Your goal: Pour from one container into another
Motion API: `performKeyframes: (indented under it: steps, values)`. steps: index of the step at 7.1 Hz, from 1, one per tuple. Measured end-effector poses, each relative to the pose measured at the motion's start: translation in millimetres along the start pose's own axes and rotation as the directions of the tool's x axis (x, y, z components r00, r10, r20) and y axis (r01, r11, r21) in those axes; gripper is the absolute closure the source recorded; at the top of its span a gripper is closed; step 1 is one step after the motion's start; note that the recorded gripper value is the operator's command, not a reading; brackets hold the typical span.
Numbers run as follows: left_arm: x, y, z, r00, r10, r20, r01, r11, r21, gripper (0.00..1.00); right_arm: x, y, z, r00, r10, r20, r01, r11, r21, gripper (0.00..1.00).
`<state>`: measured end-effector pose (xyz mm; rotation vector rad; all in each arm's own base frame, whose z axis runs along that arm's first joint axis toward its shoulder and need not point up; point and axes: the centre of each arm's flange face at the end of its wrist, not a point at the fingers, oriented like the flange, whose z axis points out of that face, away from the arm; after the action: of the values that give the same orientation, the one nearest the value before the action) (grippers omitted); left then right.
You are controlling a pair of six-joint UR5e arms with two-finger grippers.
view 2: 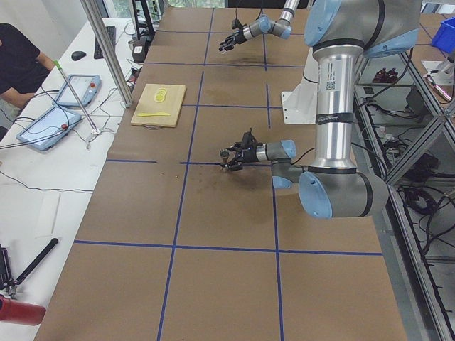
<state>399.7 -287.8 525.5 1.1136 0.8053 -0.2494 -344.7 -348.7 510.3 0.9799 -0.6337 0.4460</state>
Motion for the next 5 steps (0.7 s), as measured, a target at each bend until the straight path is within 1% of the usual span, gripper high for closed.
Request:
performKeyframes:
  steps: [1,3,5]
  values:
    - [-6,-2,-7,1.0,0.012,-0.019,-0.013,0.999,-0.039,0.0,1,1,1,1.0,0.004,-0.005,-0.004,1.0,0.004,1.0]
    - [-24,-3,-20,0.998,0.042,-0.036,-0.045,0.995,-0.093,0.0,3,4,3,1.0,0.014,-0.011,-0.014,1.0,0.01,1.0]
    - [-27,-4,-29,0.996,0.04,-0.075,-0.052,0.986,-0.156,0.0,6,8,6,1.0,0.013,-0.019,-0.013,1.0,0.014,1.0]
